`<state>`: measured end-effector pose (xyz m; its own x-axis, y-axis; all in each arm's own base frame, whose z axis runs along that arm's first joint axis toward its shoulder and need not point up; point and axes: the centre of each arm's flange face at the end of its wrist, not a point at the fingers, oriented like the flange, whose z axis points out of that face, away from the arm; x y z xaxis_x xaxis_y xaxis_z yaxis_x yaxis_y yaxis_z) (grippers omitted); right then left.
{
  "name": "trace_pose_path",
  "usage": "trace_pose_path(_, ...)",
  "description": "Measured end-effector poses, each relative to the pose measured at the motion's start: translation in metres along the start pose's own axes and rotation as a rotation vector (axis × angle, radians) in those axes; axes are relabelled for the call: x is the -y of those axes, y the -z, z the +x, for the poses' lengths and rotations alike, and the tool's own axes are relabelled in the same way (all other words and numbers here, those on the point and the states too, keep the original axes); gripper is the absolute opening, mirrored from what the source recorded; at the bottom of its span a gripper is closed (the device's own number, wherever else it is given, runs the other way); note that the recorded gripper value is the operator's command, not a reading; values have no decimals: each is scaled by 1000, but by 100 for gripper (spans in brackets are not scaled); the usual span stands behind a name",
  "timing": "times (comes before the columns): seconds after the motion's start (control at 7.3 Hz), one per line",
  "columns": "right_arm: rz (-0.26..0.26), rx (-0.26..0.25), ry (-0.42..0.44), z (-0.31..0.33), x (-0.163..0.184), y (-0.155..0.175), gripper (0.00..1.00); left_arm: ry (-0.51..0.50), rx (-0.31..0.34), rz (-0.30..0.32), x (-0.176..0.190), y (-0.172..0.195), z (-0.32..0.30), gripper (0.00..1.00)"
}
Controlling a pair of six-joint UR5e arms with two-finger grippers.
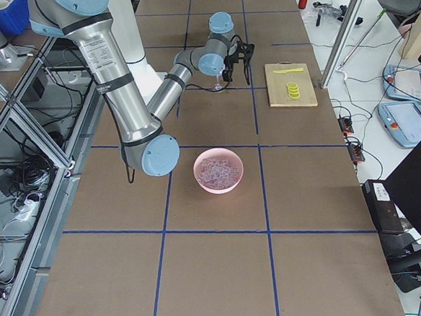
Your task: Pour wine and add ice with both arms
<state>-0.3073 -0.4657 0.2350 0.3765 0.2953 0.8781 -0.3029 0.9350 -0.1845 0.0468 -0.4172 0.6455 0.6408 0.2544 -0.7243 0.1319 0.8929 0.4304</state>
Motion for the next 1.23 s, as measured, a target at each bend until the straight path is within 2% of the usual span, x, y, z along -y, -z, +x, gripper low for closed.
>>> trace_pose_path(0.41,29,-153,225,127,61,22,100,-75,75,-36,14,5,1,100)
trace_pose_path(0.68,9,-235,325,190,93,51,100,-93,106,-84,41,19,18,100)
trace_pose_path(0.96,-28,-287,400,246,117,86,100,-94,148,-110,94,48,24,100)
trace_pose_path(1.23,-49,-314,452,300,133,111,100,-78,196,-140,150,86,17,100)
